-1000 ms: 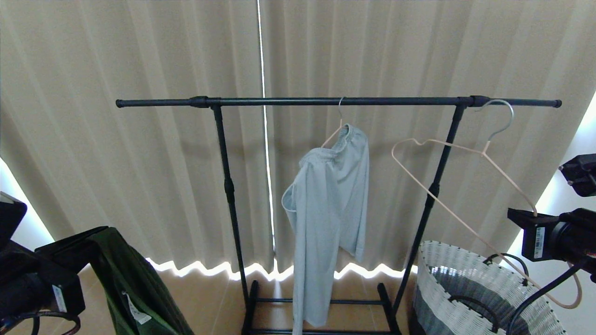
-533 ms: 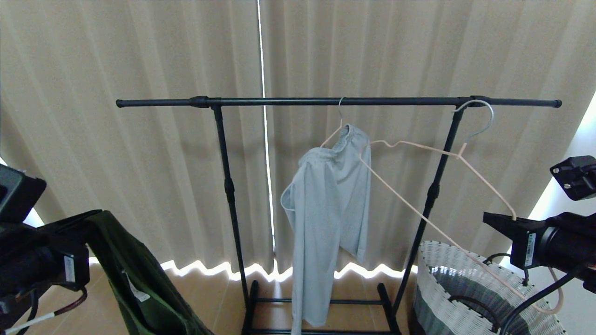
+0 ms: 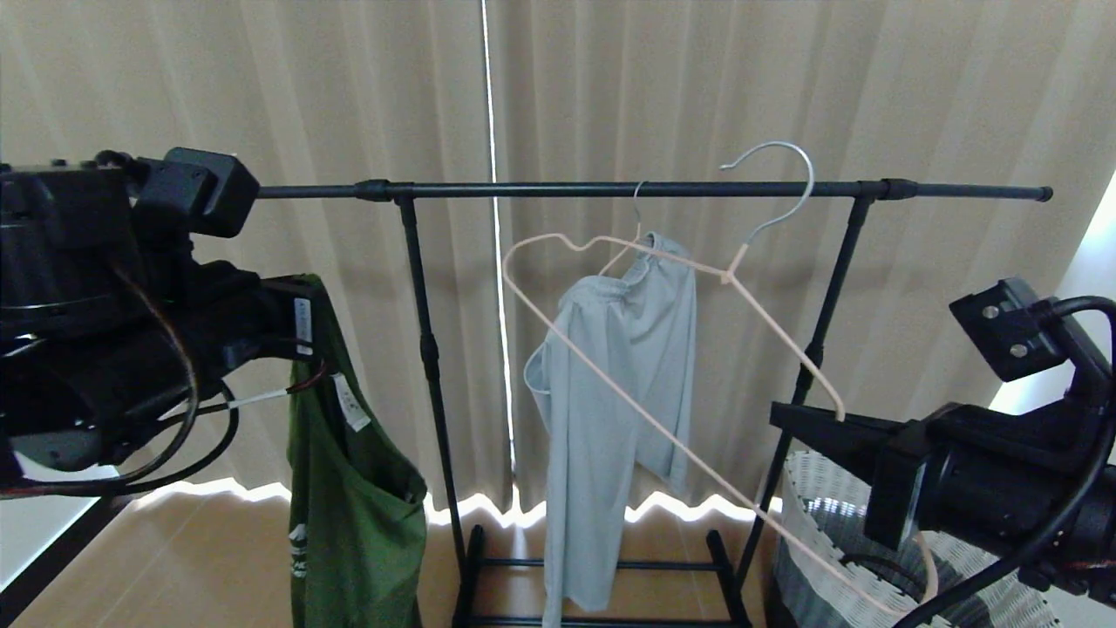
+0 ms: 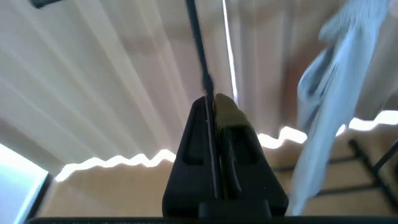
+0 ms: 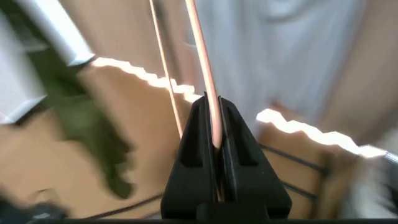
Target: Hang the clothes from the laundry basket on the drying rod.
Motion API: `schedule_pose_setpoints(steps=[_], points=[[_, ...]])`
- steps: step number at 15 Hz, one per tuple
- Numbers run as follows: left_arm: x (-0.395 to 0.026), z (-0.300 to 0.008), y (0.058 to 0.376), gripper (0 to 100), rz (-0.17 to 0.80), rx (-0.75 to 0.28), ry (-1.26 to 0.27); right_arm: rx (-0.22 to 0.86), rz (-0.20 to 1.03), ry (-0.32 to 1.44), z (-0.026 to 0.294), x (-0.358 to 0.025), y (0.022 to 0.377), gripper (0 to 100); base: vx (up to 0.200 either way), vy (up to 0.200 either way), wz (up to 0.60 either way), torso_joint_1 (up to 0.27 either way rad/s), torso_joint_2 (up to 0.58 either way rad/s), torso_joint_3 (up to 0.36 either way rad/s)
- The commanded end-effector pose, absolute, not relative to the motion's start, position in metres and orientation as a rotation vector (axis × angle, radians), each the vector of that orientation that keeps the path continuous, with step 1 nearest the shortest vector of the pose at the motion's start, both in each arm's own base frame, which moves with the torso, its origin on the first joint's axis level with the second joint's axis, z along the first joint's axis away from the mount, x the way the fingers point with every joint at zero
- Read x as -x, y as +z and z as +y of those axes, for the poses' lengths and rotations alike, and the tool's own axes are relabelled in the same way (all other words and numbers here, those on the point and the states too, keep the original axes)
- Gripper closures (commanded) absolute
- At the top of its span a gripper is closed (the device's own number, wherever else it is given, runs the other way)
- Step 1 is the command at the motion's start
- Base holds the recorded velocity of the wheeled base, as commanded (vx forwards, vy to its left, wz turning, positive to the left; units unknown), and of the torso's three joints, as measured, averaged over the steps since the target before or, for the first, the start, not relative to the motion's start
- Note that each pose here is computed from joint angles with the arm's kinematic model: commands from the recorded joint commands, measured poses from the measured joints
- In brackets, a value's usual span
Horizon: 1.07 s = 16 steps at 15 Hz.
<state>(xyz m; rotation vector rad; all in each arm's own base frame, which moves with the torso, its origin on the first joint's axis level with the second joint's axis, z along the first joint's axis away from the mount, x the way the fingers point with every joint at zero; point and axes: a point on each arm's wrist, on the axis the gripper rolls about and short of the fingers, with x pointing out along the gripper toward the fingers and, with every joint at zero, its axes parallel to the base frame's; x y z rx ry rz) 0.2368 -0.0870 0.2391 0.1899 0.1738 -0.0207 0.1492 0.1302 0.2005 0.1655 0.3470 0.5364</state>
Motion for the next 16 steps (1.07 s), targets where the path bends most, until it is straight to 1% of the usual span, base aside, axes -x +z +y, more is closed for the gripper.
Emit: schedule_pose_setpoints(steps=[1, 5, 11, 14, 16], points=[[-0.26, -0.103, 0.231, 100, 0.204, -0.181, -0.014, -0.126, 0.408, 0.61, 0.152, -0.146, 0.188, 100, 0.0, 0.0, 0.0, 0.0, 0.0, 0.0], [-0.26, -0.104, 0.234, 100, 0.193, -0.157, -0.013, -0.109, 0.409, 0.692, 0.167, -0.136, 0.188, 100, 0.0, 0.0, 0.0, 0.0, 0.0, 0.0], [-0.26, -0.105, 0.235, 100, 0.19, -0.15, -0.014, -0.097, 0.425, 0.705, 0.178, -0.14, 0.185, 100, 0.0, 0.0, 0.0, 0.0, 0.0, 0.0], [-0.264, -0.104, 0.237, 100, 0.185, -0.148, 0.006, -0.094, 0.425, 0.733, 0.18, -0.134, 0.186, 100, 0.0, 0.0, 0.0, 0.0, 0.0, 0.0], [-0.271, -0.103, 0.235, 100, 0.189, -0.154, 0.053, -0.093, 0.422, 0.75, 0.183, -0.131, 0.187, 100, 0.0, 0.0, 0.0, 0.0, 0.0, 0.0]])
